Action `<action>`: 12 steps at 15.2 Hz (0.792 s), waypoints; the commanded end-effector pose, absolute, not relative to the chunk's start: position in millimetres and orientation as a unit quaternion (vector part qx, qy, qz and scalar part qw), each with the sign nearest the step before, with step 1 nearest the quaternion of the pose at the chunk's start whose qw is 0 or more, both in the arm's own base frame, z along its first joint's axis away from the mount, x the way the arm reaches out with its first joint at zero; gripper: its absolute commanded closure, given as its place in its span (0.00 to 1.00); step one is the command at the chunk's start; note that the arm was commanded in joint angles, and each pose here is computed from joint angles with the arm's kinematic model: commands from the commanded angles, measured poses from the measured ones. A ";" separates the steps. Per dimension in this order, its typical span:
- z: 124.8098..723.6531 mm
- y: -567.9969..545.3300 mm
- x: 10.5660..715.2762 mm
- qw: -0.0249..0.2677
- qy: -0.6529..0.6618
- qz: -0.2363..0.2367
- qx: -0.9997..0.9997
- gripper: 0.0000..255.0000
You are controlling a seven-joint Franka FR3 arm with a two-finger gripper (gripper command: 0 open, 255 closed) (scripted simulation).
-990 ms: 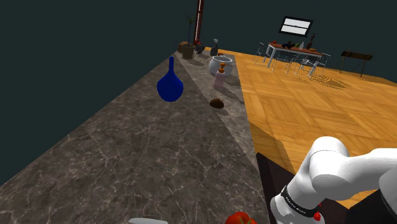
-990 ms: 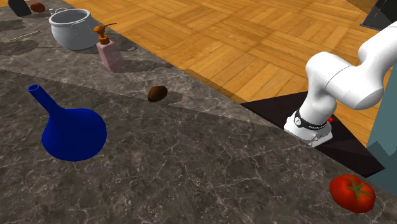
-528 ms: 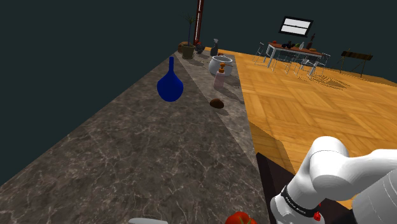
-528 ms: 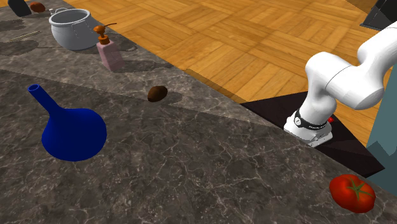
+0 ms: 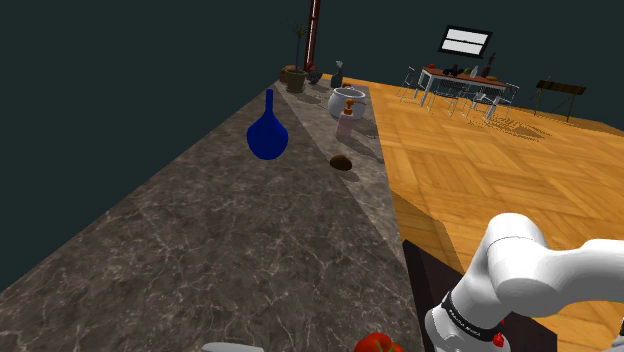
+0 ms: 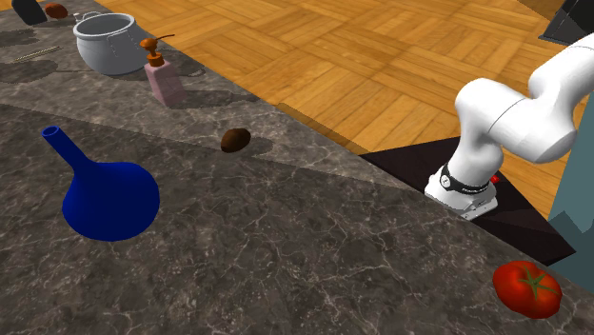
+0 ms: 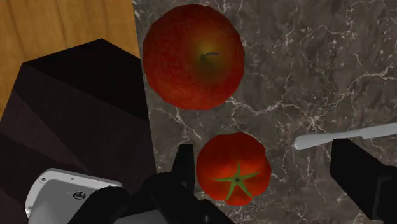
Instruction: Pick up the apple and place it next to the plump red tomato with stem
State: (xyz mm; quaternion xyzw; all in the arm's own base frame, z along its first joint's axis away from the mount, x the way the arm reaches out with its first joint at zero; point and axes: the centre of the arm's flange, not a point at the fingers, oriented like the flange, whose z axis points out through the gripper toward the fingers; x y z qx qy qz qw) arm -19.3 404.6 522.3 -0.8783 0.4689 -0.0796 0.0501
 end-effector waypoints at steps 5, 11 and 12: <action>464.1 340.6 -122.7 0.196 0.347 -0.307 -0.864 0.00; 440.9 344.6 -101.6 0.196 0.347 -0.307 -0.864 0.00; 438.6 345.0 -99.5 0.196 0.347 -0.307 -0.864 0.00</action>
